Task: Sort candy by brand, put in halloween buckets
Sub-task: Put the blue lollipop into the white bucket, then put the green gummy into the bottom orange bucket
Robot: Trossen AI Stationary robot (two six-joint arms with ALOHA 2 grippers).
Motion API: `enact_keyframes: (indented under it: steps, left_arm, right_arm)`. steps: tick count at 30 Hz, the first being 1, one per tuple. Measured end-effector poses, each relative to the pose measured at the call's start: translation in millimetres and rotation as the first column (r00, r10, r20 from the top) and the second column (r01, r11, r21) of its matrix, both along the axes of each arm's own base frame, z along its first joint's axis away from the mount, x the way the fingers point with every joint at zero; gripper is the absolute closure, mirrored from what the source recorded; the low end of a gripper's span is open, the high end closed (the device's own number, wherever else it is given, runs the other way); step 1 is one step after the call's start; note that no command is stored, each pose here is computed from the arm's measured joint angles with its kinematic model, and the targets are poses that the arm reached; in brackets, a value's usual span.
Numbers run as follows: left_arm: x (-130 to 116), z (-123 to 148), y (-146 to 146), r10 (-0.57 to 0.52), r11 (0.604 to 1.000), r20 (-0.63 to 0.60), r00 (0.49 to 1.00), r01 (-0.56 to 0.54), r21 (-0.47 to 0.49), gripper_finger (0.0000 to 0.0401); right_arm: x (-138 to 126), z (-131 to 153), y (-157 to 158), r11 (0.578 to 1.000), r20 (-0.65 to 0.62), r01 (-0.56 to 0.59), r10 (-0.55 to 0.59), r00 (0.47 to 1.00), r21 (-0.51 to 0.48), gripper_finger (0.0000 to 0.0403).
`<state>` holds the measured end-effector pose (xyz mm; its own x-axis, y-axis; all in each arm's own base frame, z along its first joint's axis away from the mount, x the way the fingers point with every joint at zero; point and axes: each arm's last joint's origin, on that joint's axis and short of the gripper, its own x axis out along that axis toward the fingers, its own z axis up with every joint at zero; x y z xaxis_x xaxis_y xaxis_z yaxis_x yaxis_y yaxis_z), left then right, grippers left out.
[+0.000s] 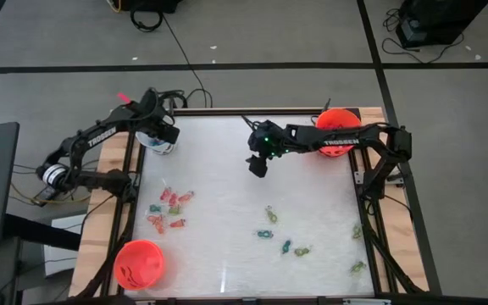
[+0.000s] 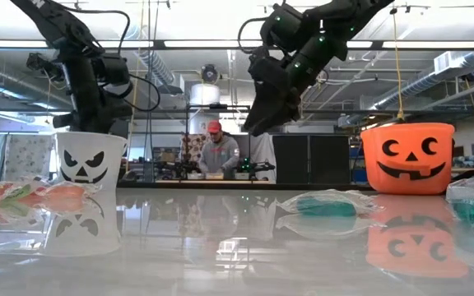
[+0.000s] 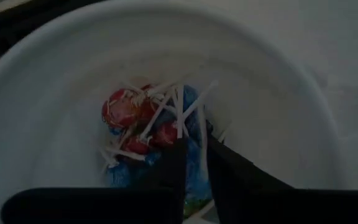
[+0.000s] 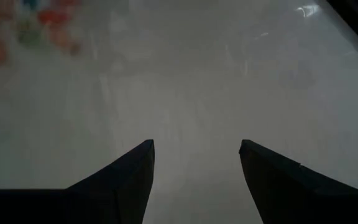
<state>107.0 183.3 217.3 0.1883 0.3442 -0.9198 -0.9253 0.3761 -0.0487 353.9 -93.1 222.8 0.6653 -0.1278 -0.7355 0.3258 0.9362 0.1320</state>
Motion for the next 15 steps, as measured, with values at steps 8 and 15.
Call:
enact_keyframes:
  steps: [8,15]
  left_arm:
    - [-2.0,23.9,-3.8,-0.040,0.999,-0.020,0.999,0.040,-0.017,0.0268]
    - [-4.5,82.4,-28.4,-0.268,0.960,0.064,0.961,0.261,0.100,0.0264]
  right_arm:
    - [-0.4,-3.2,21.7,0.974,-0.047,0.134,-0.128,0.991,0.182,0.0170]
    - [-27.9,-3.1,71.7,0.928,-0.337,0.257,-0.160,0.928,0.268,0.0174]
